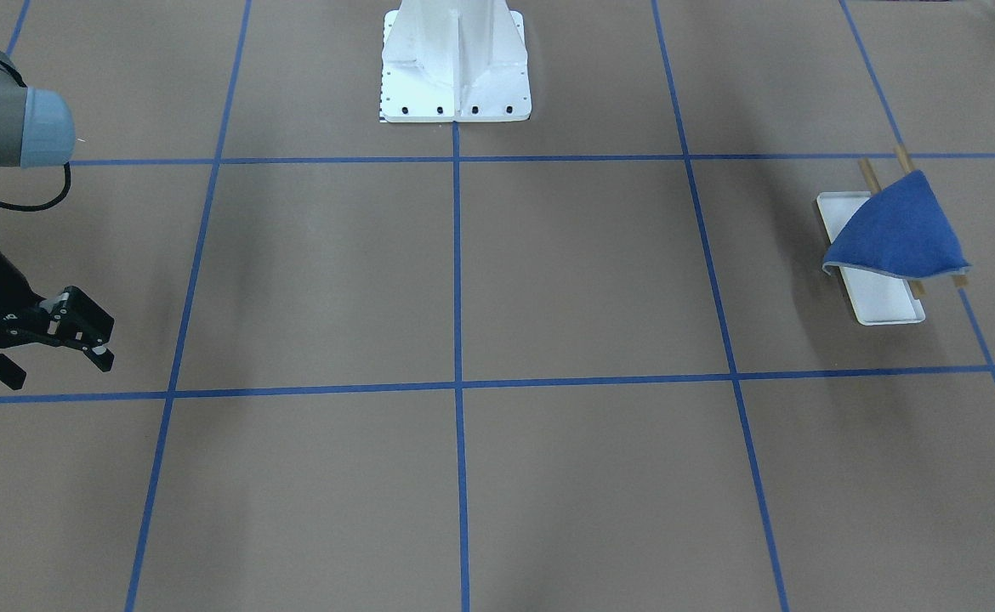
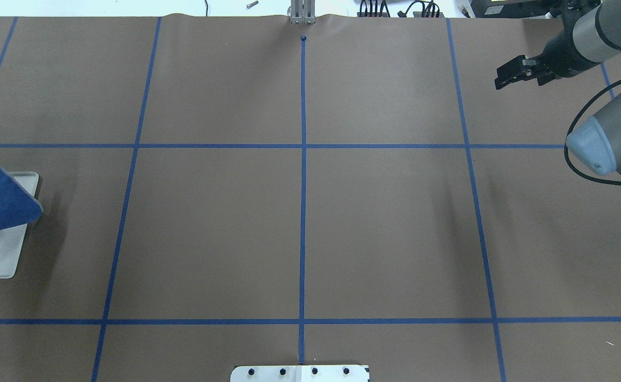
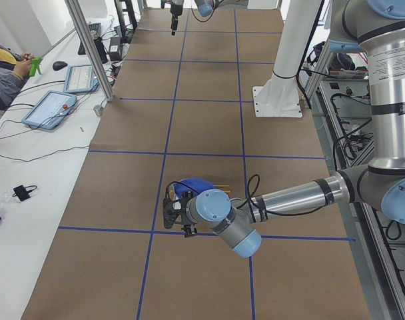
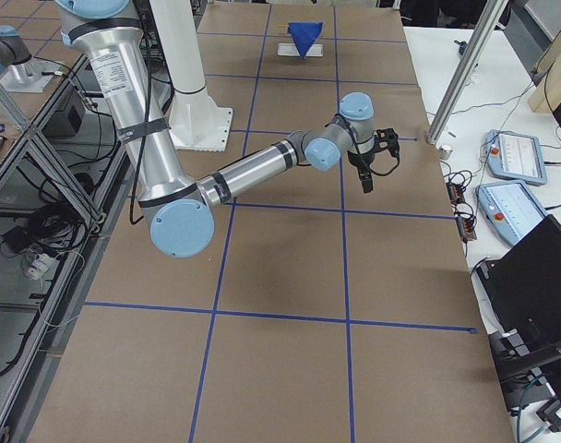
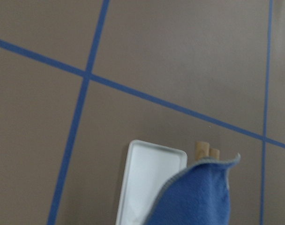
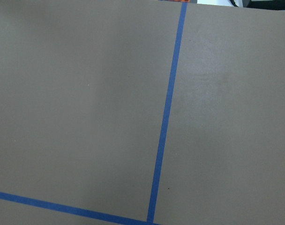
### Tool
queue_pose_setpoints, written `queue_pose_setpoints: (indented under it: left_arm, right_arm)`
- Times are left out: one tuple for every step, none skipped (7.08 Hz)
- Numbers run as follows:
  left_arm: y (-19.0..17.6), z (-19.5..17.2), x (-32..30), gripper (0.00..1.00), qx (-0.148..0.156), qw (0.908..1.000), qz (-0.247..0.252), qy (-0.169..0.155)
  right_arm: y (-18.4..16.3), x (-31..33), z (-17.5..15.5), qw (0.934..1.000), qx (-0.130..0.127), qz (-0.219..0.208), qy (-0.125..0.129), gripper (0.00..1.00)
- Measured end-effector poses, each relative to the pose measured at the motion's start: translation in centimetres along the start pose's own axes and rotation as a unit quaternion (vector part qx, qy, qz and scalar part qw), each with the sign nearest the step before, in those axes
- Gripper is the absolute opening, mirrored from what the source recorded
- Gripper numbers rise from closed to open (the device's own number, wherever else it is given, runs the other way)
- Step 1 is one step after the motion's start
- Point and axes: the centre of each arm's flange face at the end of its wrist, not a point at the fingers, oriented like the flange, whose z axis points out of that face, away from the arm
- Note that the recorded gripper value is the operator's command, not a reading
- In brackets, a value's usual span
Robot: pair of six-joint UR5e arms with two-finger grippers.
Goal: Hang towel on rack
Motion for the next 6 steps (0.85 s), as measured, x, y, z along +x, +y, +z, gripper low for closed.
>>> queue_pose_setpoints:
  left_arm:
    - [-0.5, 0.1, -0.4, 0.98, 0.018, 0.9992, 0.026, -0.023]
    - [-1.1, 0.2, -0.5, 0.98, 0.027, 0.9977, 0.047, -0.04]
    - [-1.9, 0.4, -0.4, 0.98, 0.031, 0.9961, 0.062, -0.054]
    - [-2.5, 0.6, -0.5, 0.98, 0.035, 0.9934, 0.084, -0.071]
    - [-3.0, 0.7, -0.6, 0.98, 0.035, 0.9888, 0.115, -0.089]
    - [-3.6, 0.8, -0.4, 0.98, 0.022, 0.9843, 0.141, -0.104]
  right_arm:
    - [0.5, 4.1, -1.2, 0.9999, -0.006, -0.01, 0.002, 1.0]
    - [1.5, 8.9, -2.6, 0.9997, -0.012, -0.022, 0.003, 1.0]
    - [3.4, 13.8, -3.7, 0.9993, -0.019, -0.031, 0.005, 1.0]
    - [5.7, 17.6, -4.3, 0.9987, -0.027, -0.042, 0.008, 1.0]
    - [7.8, 20.0, -4.5, 0.9983, -0.034, -0.046, 0.012, 1.0]
    - [9.4, 21.5, -4.7, 0.9981, -0.04, -0.045, 0.015, 1.0]
